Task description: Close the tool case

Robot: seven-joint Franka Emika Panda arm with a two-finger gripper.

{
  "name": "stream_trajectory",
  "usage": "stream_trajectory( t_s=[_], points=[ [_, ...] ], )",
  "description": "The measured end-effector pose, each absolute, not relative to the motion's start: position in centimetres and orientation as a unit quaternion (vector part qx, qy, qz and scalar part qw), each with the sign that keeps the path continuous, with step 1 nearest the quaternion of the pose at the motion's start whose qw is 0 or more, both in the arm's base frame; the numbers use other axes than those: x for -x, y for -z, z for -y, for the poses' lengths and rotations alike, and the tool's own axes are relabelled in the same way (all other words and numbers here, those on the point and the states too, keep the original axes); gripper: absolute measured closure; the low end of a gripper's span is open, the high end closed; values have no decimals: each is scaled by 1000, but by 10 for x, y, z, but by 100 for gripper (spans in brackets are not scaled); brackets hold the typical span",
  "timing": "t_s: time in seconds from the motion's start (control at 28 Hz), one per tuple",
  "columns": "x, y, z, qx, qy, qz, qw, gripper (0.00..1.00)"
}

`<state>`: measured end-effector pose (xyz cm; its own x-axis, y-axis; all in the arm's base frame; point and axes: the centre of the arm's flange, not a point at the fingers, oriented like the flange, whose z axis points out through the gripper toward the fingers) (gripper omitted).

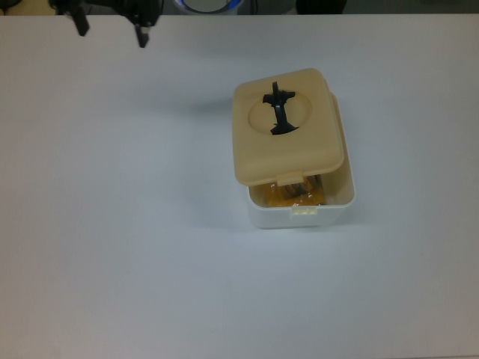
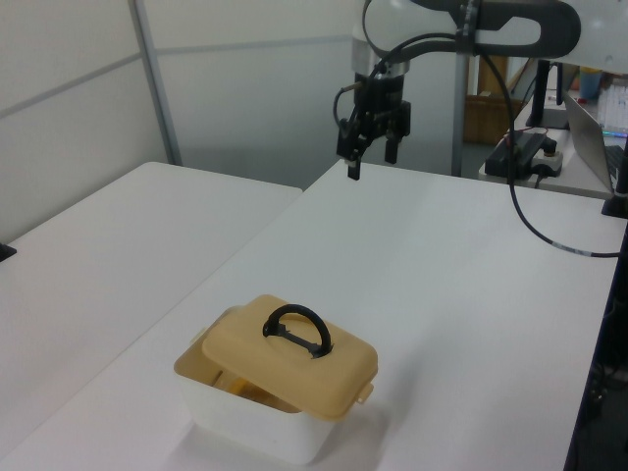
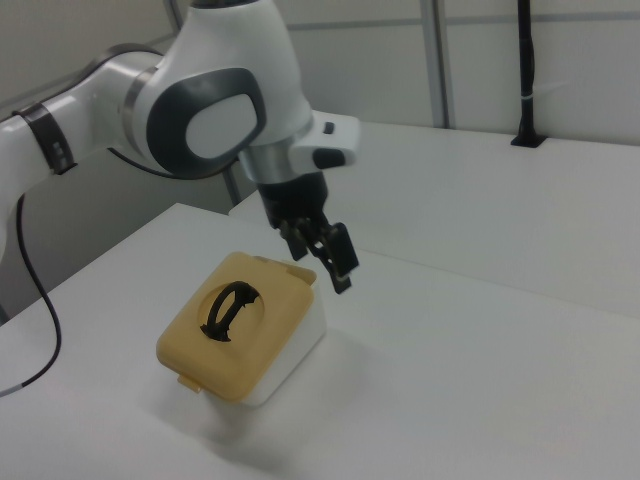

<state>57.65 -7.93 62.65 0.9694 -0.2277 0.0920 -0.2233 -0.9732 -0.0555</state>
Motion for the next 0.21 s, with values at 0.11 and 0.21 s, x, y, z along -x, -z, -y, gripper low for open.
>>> stream_trajectory(
  t_s=[0.11,0.21],
  points=[
    [-576,-625,87,991,48,-119,22,0],
    [-577,-624,83,992,47,-115,23,0]
  ],
)
